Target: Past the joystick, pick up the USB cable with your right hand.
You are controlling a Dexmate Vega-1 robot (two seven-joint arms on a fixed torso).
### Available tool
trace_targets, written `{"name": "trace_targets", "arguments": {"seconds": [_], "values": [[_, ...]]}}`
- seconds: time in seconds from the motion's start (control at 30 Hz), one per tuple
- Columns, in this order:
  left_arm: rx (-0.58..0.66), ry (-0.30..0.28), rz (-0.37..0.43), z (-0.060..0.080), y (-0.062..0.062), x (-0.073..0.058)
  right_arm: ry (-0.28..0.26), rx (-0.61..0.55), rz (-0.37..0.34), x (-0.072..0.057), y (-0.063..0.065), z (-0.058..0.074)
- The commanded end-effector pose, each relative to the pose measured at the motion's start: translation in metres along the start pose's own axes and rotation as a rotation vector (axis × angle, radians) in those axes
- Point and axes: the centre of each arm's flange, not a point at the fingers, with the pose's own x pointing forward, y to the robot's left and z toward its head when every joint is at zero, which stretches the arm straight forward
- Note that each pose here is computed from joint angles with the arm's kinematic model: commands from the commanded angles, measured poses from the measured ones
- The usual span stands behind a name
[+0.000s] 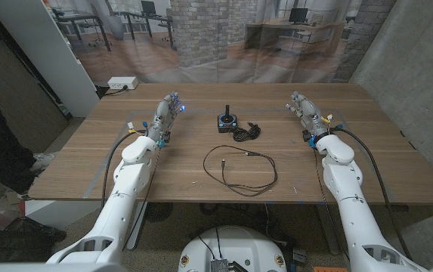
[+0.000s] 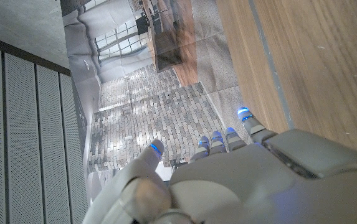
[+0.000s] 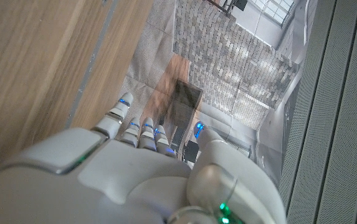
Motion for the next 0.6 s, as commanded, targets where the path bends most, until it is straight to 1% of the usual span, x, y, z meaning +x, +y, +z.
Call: {"name": "trace_targets", "arguments": {"seconds": [0.03, 0.6], "values": [[0.001, 0.003, -0.003, 0.000, -0.001, 0.002, -0.032, -0.076, -0.012, -0.005, -0.002, 0.012], [0.004, 0.004, -0.013, 0.001, -0.006, 0.003, -0.074, -0.139, -0.019, -0.010, -0.003, 0.027]]}}
